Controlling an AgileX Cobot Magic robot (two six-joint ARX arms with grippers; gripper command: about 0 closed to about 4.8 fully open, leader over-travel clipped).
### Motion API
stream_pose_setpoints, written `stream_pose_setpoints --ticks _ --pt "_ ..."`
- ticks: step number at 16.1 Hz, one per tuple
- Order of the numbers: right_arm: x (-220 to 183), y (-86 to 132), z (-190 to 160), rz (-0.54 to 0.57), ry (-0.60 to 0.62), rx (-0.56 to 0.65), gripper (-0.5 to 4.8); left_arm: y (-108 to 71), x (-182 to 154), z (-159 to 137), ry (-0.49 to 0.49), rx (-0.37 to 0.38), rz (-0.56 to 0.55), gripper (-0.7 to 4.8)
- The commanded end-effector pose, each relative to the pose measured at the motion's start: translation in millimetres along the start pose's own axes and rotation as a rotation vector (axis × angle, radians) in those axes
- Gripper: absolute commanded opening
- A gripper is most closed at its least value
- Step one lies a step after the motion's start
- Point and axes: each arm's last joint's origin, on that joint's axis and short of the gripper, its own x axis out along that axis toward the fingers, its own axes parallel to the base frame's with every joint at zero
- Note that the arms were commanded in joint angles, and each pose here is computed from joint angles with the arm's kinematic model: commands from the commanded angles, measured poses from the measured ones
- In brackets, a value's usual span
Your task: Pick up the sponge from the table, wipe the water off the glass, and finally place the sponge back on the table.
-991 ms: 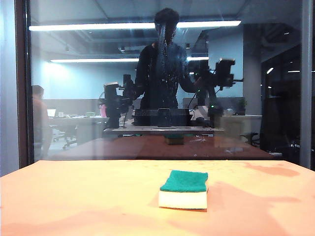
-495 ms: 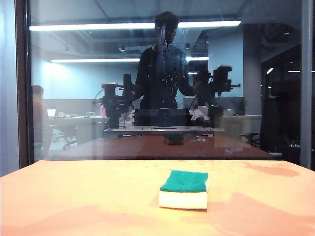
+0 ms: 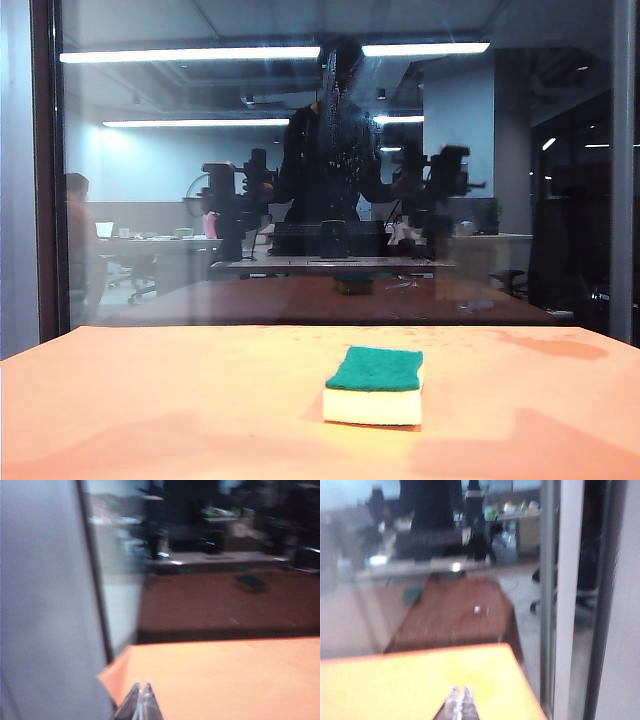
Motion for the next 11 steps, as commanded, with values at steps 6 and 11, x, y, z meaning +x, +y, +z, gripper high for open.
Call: stream_pose_setpoints --ticks 6,11 --pt "7 -3 -30 -0.006 0.037 -0.025 -0.05 0.8 0 -2 0.031 0.037 0.030 -0.06" --pt "7 -2 -25 -0.002 -0.009 -0.024 -0.04 0.7 0 -3 0.034 0.036 0.029 -0.06"
